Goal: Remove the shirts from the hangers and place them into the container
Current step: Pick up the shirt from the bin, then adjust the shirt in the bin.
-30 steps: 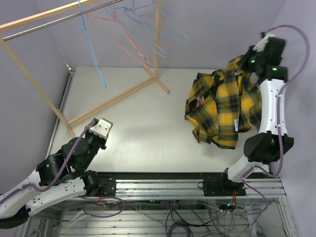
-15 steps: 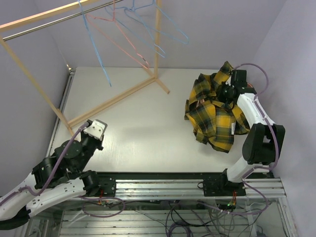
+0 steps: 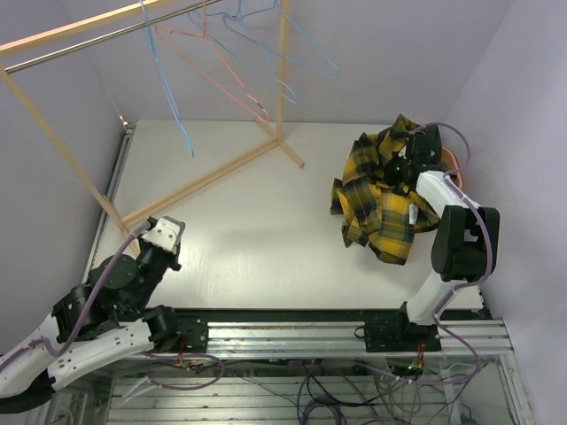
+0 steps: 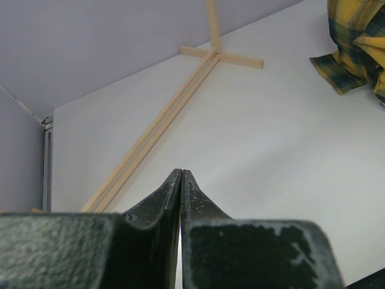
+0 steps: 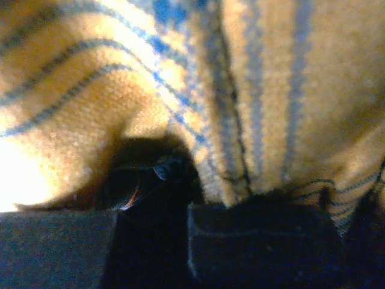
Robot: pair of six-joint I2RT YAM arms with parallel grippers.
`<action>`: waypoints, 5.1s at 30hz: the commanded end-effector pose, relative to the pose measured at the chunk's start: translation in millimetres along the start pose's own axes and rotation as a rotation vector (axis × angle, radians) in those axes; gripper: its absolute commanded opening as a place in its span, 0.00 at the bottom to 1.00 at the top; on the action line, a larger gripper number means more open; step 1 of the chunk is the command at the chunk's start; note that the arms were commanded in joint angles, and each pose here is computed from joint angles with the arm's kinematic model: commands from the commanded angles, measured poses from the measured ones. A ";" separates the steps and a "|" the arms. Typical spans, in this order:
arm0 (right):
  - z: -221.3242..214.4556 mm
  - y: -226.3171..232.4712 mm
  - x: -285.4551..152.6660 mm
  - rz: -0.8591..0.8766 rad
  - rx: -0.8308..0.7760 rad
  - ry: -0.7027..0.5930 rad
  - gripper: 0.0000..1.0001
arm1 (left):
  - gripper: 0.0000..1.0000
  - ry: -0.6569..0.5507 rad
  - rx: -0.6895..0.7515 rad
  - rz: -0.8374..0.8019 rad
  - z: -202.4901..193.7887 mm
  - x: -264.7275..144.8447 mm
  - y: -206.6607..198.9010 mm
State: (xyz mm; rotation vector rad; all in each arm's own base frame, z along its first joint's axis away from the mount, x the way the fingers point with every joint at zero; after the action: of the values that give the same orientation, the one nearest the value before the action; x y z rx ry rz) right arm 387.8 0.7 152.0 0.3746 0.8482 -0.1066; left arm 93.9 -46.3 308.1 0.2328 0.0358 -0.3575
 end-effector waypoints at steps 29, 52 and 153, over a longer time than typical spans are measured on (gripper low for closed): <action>95.3 64.1 -220.8 0.036 -0.077 -0.420 1.00 | 0.13 -0.018 -0.007 -0.011 3.8 1.3 -1.6; -124.7 -13.9 -216.8 -0.023 0.202 -0.157 1.00 | 0.12 -0.019 -0.003 -0.021 4.6 1.6 -2.4; -13.6 5.4 10.0 0.068 0.065 0.130 0.06 | 0.13 -0.008 -0.002 -0.008 3.5 3.4 -3.3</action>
State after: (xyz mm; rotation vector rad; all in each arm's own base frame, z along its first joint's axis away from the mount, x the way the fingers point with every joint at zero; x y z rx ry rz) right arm 402.5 9.9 201.6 0.4499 0.7397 -0.0196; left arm 96.4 -50.8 306.3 0.2554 0.0521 -0.3583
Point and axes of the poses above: each gripper's point midway between its finger pads, its own x axis out along the fingers, its own y axis along the line the jaws close on, z = x × y, the point moved 9 cm from there along -x, back along the fingers, and after that the axes turned 1 degree about x, right-handed, at the moved point
